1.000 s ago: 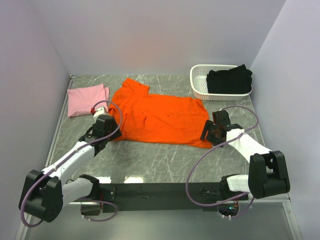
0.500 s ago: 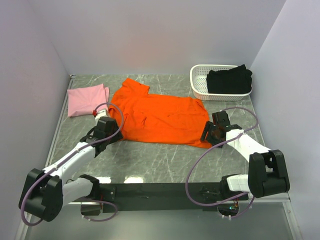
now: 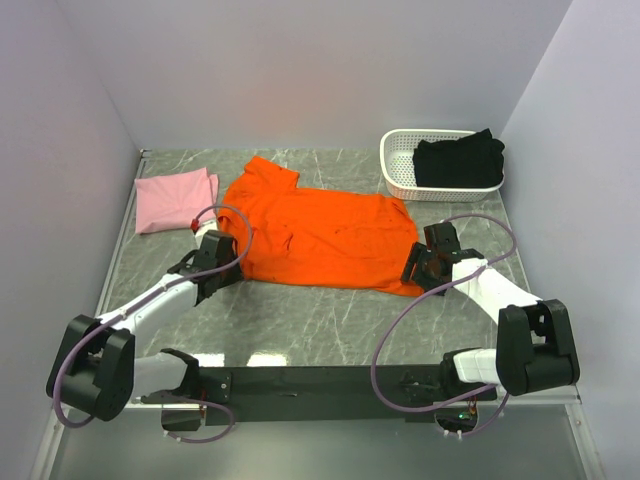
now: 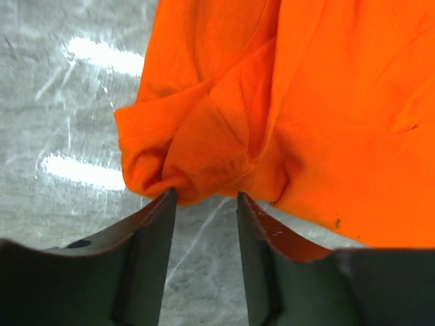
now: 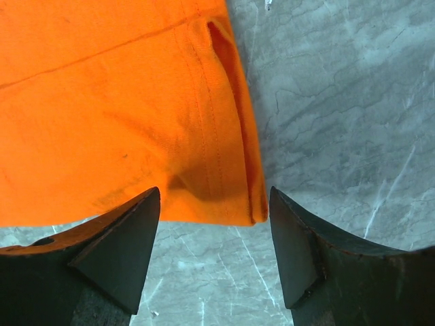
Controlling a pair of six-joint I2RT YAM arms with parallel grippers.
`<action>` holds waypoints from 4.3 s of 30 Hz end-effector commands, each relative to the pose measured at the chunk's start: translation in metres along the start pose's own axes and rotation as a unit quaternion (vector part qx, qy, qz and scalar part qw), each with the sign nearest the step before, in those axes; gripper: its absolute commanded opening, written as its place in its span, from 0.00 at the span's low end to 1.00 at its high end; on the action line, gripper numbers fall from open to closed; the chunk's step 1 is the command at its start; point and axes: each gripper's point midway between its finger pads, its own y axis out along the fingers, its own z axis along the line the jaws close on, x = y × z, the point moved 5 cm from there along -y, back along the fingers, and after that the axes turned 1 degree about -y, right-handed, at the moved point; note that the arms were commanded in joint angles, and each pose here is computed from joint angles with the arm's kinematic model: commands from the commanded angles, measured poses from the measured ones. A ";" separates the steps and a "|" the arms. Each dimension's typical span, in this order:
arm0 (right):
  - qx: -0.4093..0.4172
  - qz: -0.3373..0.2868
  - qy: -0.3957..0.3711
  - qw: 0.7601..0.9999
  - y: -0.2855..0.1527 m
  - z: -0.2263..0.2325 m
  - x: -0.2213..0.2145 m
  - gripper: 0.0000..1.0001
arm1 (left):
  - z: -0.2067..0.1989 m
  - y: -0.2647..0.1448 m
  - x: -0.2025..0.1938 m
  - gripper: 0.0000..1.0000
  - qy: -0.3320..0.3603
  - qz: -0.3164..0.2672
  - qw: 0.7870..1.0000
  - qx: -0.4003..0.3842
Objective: Fold and stack the t-shirts
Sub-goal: Fold the tshirt
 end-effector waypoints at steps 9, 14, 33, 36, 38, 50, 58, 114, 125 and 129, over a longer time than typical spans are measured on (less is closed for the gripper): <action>0.021 -0.011 0.005 1.000 -0.003 0.005 0.004 0.71 | -0.010 0.001 0.024 0.43 0.005 -0.021 1.000 0.021; 0.020 -0.010 0.005 1.000 -0.003 0.005 0.004 0.71 | -0.012 -0.003 0.016 0.51 0.011 -0.017 1.000 0.017; 0.024 -0.011 0.005 1.000 -0.003 0.006 0.004 0.71 | -0.014 0.011 0.015 0.30 0.037 0.011 0.998 0.056; 0.025 -0.010 0.003 1.000 -0.003 0.006 0.004 0.71 | -0.014 0.012 0.015 0.18 0.039 0.013 0.997 0.061; 0.025 -0.010 0.004 1.000 -0.003 0.006 0.004 0.71 | -0.014 0.014 0.014 0.10 0.041 0.016 0.997 0.063; 0.023 -0.007 0.005 1.000 -0.002 0.006 0.003 0.19 | -0.014 -0.012 0.035 0.01 0.004 -0.050 0.998 0.035; 0.005 -0.006 -0.002 1.000 -0.006 0.003 0.008 0.00 | -0.011 -0.020 0.038 0.00 -0.012 -0.064 0.997 0.032; -0.190 -0.024 -0.058 0.980 -0.052 -0.021 0.065 0.62 | -0.061 -0.065 0.073 0.80 0.041 -0.039 0.998 -0.014; 0.047 -0.050 -0.083 0.994 -0.030 0.059 0.067 0.64 | -0.185 0.004 0.000 0.85 0.127 0.057 0.980 -0.142; 0.047 -0.023 -0.103 0.993 -0.007 0.074 0.055 0.64 | -0.181 0.022 -0.023 0.87 0.142 0.079 0.978 -0.133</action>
